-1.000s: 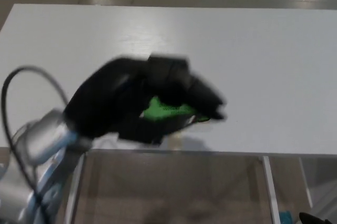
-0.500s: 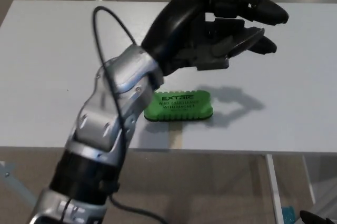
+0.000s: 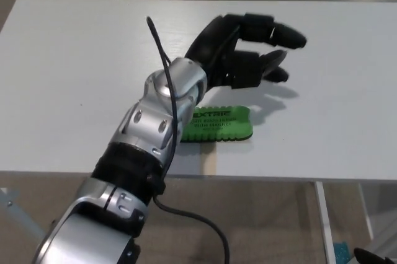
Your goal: Use the left hand to press on the green eraser and wipe the desk from center to the left and then back to center.
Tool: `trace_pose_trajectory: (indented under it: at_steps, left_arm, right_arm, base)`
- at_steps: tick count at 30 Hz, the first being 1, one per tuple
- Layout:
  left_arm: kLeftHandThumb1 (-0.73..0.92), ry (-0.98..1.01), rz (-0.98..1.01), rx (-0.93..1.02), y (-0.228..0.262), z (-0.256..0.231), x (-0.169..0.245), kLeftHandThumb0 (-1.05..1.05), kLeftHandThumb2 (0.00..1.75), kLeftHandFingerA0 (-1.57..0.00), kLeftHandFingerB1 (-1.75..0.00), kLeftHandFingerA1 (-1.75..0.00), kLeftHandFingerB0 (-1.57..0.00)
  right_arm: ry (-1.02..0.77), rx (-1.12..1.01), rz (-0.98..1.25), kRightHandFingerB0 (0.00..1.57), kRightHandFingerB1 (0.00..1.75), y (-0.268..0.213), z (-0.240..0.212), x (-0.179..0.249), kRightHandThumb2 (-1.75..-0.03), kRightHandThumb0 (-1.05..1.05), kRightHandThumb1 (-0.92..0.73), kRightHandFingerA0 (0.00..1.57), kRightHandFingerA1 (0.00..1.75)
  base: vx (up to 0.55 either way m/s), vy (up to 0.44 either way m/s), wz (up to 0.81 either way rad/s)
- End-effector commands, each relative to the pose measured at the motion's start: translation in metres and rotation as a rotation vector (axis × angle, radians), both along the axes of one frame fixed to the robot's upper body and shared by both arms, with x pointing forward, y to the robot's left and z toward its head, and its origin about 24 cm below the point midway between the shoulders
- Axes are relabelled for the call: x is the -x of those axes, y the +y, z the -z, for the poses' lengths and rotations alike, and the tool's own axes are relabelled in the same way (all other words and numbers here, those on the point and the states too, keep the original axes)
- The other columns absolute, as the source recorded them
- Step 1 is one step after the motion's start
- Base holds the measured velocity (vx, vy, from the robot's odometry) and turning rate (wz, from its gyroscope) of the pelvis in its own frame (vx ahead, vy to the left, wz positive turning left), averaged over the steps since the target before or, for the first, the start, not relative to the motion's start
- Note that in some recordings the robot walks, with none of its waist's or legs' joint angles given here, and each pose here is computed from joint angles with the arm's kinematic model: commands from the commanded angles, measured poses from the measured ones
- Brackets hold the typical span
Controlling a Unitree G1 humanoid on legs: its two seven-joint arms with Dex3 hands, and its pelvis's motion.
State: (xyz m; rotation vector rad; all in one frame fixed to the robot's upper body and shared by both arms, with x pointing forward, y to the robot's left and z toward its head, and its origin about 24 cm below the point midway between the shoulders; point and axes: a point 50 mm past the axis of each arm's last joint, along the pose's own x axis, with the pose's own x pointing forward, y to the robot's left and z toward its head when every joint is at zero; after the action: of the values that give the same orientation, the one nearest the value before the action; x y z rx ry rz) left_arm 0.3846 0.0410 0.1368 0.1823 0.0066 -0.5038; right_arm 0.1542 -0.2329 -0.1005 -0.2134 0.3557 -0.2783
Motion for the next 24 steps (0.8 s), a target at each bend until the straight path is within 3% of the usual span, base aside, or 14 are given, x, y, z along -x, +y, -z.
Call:
trace_pose_trajectory:
  at_steps: [1, 8, 24]
  left_arm:
    - [0.81, -0.046, -0.123, -0.046, 0.01, 0.008, -0.005, -0.25, 0.65, -0.95, -0.51, -0.6, -0.9]
    - [0.82, -0.012, -0.223, -0.108, 0.03, 0.032, -0.007, -0.25, 0.65, -0.95, -0.5, -0.58, -0.9]
    - [0.81, 0.024, -0.224, -0.128, 0.028, 0.053, 0.0, -0.26, 0.65, -0.95, -0.5, -0.59, -0.89]
  right_arm:
    - [-0.01, -0.021, 0.001, 0.6, 0.39, 0.001, 0.001, 0.006, -0.64, -0.36, -0.79, 0.86, 0.6]
    - [0.0, -0.022, 0.009, 0.6, 0.39, 0.001, 0.003, 0.011, -0.64, -0.37, -0.79, 0.86, 0.6]
    - [-0.004, 0.019, -0.016, 0.6, 0.4, 0.001, 0.0, 0.005, -0.64, -0.41, -0.79, 0.87, 0.59]
  base:
    - [0.0, 0.0, 0.0]
    - [0.0, 0.0, 0.0]
    - [0.0, 0.0, 0.0]
